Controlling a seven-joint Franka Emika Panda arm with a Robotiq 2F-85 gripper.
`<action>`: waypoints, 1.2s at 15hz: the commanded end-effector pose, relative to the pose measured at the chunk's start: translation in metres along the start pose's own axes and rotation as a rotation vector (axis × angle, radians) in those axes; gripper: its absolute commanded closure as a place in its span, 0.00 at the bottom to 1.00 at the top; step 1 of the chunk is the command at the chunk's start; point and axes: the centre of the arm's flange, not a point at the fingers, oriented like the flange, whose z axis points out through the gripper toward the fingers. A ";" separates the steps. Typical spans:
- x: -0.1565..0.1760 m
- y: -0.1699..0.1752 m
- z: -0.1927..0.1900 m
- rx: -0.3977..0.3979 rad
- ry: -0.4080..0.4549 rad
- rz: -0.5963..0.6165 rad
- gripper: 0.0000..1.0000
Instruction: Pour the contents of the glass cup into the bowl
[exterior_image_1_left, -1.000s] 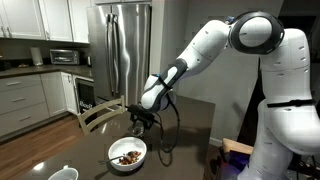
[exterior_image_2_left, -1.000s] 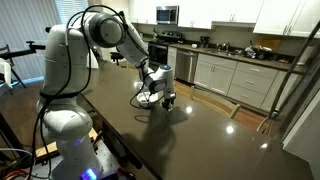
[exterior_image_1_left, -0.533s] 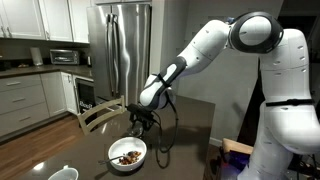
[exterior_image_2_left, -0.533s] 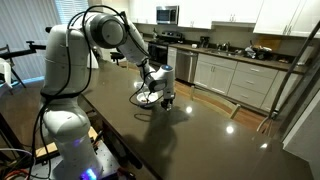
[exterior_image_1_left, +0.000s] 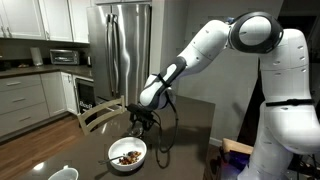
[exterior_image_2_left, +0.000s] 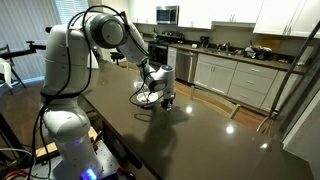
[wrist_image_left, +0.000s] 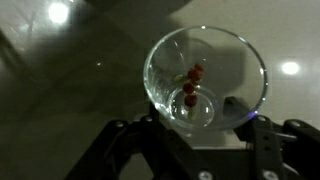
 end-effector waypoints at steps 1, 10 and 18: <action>0.013 -0.008 0.003 -0.001 -0.020 0.059 0.58; 0.052 -0.024 0.005 -0.018 -0.144 0.280 0.58; 0.082 -0.022 0.008 -0.004 -0.241 0.429 0.58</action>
